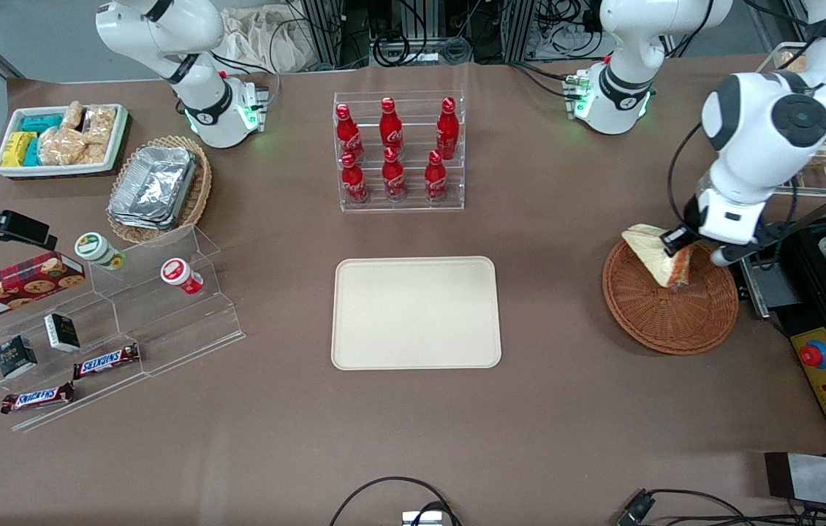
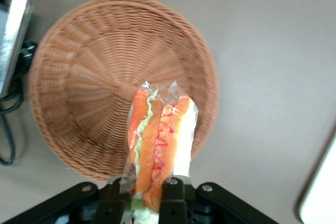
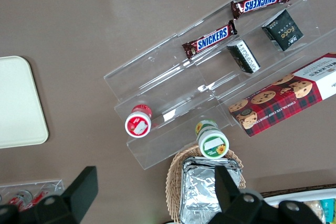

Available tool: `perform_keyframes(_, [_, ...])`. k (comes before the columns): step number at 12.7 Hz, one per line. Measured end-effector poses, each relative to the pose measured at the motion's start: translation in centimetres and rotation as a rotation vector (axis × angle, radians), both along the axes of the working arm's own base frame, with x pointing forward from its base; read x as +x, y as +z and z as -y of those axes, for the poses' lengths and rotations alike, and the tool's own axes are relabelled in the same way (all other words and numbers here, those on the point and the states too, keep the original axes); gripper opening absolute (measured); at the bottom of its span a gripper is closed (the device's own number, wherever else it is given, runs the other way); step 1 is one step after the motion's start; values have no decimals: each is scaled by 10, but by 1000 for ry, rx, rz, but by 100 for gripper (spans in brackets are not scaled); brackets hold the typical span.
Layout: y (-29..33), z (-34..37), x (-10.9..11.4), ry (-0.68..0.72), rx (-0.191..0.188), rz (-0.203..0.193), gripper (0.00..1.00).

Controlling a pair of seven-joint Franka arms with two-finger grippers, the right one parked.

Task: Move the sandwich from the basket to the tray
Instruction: 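Lift the sandwich and carry it with the left gripper over the tray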

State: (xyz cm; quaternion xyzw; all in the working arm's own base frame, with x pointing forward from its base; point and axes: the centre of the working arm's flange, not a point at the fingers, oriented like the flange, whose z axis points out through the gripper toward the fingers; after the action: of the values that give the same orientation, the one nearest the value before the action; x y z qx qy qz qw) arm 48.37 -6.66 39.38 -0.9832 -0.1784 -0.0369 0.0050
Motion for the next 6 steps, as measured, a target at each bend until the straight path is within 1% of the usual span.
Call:
perform_keyframes(4, [42, 84, -1, -159, 25, -5, 15])
perform_keyframes(6, [52, 117, -7, -221, 33, 3, 15])
